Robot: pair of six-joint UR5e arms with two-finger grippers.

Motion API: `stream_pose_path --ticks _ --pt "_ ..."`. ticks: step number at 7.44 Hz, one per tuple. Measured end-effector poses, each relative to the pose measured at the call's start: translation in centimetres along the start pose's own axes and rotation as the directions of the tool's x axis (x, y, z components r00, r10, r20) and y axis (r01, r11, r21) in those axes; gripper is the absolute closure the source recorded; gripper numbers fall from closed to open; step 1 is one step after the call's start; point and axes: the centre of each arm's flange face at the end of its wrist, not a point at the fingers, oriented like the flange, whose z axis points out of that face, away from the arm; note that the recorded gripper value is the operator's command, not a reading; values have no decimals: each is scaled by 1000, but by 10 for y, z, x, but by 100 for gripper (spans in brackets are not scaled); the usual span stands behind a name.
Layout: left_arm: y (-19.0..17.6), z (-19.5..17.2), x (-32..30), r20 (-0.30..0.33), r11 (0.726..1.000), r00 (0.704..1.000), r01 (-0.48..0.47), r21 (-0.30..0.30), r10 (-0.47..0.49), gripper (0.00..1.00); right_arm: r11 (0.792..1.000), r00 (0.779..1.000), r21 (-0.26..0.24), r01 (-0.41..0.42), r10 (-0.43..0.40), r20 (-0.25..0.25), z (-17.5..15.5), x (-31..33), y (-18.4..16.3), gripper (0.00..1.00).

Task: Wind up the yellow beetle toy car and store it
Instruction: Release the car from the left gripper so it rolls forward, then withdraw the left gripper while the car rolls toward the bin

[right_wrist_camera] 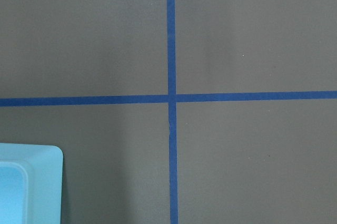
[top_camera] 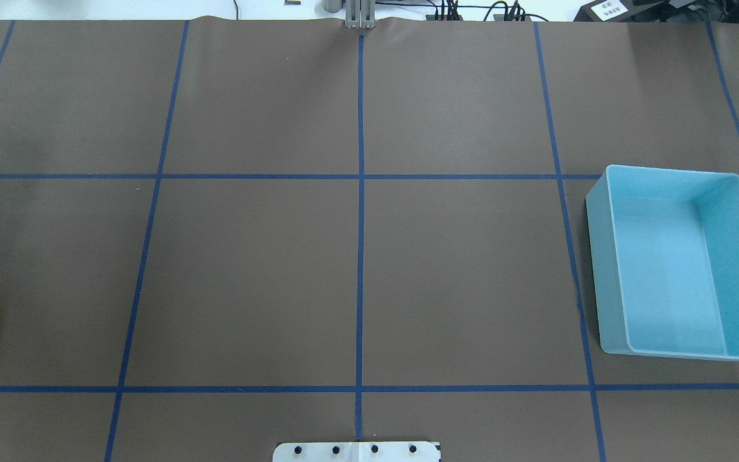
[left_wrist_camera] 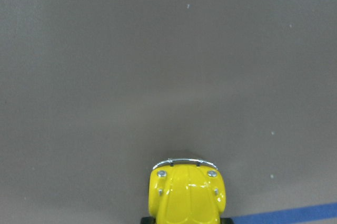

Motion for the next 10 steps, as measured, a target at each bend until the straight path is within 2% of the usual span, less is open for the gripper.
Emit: stream_pose_path --ticks 6,10 --pt "27 -12 22 23 998 998 55 1 -55 0 1000 1000 0 0 0 0 2 2 0 0" --pt "20 -24 18 41 998 998 51 48 -53 0 1000 1000 6 5 -5 1 4 3 -1 0"
